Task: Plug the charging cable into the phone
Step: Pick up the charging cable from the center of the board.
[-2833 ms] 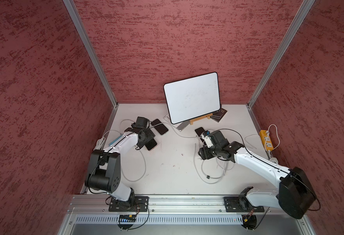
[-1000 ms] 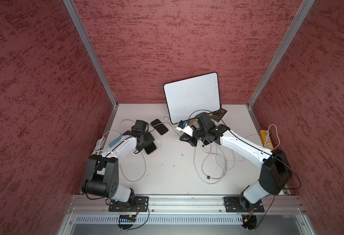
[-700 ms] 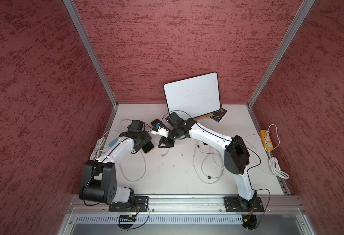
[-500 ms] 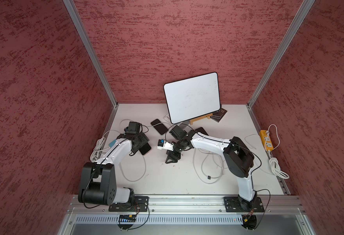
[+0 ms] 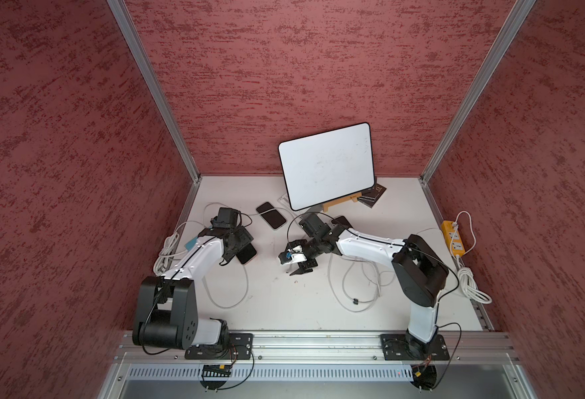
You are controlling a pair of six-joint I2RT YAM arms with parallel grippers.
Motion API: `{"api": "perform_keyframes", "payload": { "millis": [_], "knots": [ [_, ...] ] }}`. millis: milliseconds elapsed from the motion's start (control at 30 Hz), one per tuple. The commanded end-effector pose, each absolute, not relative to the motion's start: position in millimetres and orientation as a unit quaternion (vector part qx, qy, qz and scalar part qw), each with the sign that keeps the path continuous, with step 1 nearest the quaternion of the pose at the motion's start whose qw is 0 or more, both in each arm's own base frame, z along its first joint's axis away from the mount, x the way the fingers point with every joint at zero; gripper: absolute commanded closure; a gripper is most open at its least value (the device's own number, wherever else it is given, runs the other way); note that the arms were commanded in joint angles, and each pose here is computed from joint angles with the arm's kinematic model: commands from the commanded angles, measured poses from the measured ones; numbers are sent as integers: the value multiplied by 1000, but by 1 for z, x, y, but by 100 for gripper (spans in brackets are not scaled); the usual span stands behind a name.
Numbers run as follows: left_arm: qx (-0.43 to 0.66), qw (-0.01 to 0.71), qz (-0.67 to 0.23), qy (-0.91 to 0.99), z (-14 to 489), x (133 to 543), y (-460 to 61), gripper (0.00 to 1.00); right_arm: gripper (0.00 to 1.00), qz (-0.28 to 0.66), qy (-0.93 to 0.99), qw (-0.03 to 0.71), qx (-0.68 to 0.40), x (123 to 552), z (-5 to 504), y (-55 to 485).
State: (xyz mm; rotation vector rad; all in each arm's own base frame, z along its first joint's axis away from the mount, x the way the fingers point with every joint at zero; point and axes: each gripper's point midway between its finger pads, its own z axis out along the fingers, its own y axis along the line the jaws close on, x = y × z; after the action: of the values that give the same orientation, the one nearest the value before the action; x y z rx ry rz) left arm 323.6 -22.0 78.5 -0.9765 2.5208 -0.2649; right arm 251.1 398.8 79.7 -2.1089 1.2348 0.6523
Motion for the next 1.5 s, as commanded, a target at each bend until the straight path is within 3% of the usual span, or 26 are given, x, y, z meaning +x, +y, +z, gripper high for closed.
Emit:
{"api": "perform_keyframes", "payload": {
  "millis": [0,400,1000,1300,1467],
  "knots": [
    [-350,232,-102,902,85,332,-20,100,27,218,443,331,-804,265,67,401],
    [-351,228,-99,903,83,333,-19,100,41,228,460,307,-801,263,33,398],
    [-352,224,-99,904,79,332,-20,100,59,229,476,295,-796,262,30,395],
    [-353,222,-96,904,79,332,-19,100,61,235,479,293,-793,262,32,396],
    [-353,220,-95,904,78,331,-19,100,69,238,479,292,-793,261,32,396]
  ]
}}
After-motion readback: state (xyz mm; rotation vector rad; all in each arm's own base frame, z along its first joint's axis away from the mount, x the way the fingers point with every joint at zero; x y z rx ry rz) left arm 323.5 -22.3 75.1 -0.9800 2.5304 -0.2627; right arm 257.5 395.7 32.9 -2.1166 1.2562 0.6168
